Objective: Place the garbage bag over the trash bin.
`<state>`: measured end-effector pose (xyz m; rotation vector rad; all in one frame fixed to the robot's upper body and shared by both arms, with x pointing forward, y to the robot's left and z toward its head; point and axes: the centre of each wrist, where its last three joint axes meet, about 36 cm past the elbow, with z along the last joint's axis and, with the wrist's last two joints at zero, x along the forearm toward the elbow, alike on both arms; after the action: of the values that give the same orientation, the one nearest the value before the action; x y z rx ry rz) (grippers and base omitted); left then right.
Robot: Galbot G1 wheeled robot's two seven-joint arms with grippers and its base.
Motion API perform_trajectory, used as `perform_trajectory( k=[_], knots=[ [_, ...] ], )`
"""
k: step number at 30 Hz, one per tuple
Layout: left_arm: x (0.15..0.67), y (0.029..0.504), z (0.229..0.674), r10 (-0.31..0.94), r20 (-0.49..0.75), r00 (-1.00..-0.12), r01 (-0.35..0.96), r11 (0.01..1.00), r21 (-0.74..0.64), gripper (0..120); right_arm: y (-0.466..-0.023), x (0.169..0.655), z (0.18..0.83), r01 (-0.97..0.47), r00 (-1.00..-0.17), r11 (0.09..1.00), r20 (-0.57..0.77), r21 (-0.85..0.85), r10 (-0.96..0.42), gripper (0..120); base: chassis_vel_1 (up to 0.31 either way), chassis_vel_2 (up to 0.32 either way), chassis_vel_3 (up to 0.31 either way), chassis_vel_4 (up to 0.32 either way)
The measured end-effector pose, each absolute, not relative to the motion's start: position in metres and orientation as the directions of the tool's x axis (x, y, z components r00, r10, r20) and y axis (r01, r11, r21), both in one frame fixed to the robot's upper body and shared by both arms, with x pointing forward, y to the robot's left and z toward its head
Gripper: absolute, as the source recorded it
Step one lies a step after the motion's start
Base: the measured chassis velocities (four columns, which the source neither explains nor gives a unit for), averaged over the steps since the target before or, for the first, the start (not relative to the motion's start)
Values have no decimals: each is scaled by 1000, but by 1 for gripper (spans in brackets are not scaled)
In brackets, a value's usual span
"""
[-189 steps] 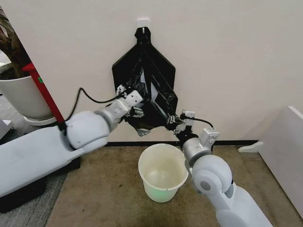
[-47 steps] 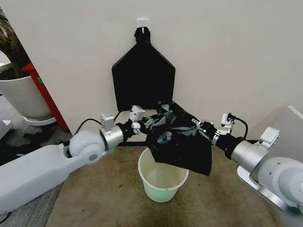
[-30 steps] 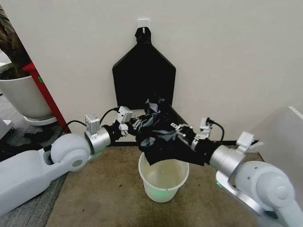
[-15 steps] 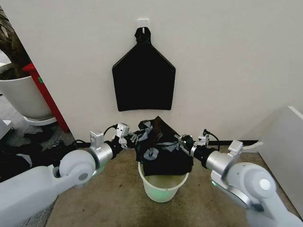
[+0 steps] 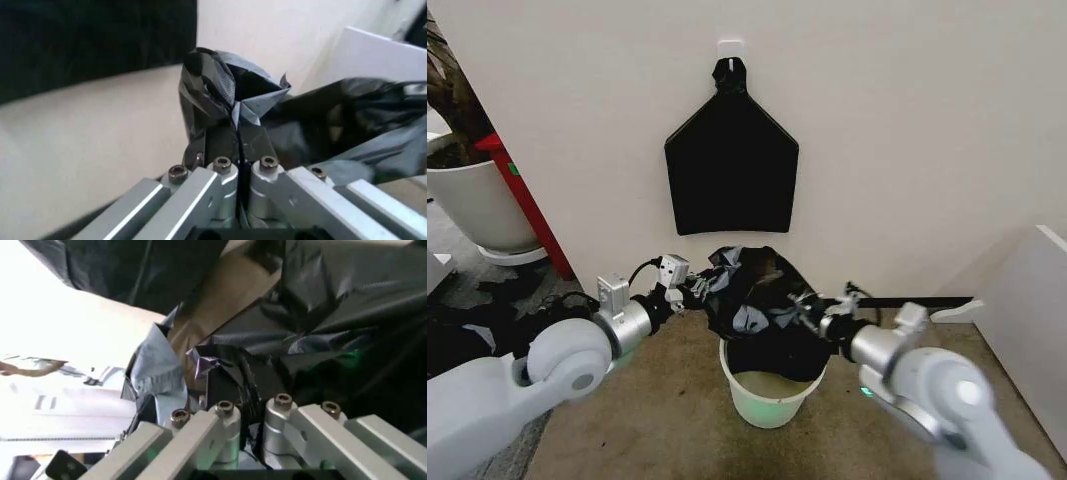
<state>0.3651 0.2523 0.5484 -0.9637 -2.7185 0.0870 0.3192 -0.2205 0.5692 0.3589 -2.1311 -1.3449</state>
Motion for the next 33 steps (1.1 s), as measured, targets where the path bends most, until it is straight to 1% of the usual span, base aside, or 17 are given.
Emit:
perform_trajectory(
  k=[2,3,5,6,9,17,21,26,30,33],
  knots=[
    [362,254,540,592,242,-769,573,806,-149,0,-220,316,564,117,-788,471,371,874,-492,0,0,0,0,0],
    [361,258,529,547,273,-792,523,837,-160,0,-220,314,553,160,-785,492,412,856,-462,0,0,0,0,0],
    [360,264,516,497,307,-812,466,868,-172,0,-219,311,536,207,-789,535,463,819,-404,0,0,0,0,0],
    [360,264,516,497,307,-812,466,868,-172,0,-219,311,536,207,-789,535,463,819,-404,0,0,0,0,0],
    [347,268,498,460,346,-818,417,888,-194,0,-221,302,524,240,-794,565,494,789,-353,0,0,0,0,0],
    [309,250,488,503,368,-782,442,864,-241,0,-213,279,551,264,-813,546,488,795,-319,0,0,0,0,0],
    [303,250,480,498,378,-780,432,867,-249,0,-212,277,552,278,-819,528,485,802,-306,0,0,0,0,0],
    [305,253,473,477,365,-799,411,877,-248,0,-212,280,555,302,-844,512,475,804,-249,0,0,0,0,0],
    [304,253,476,465,341,-817,390,881,-269,0,-216,277,551,369,-830,515,524,774,-193,0,0,0,0,0],
    [294,250,475,472,346,-811,393,877,-277,0,-215,271,546,415,-805,515,566,750,-176,0,0,0,0,0]
  ],
)
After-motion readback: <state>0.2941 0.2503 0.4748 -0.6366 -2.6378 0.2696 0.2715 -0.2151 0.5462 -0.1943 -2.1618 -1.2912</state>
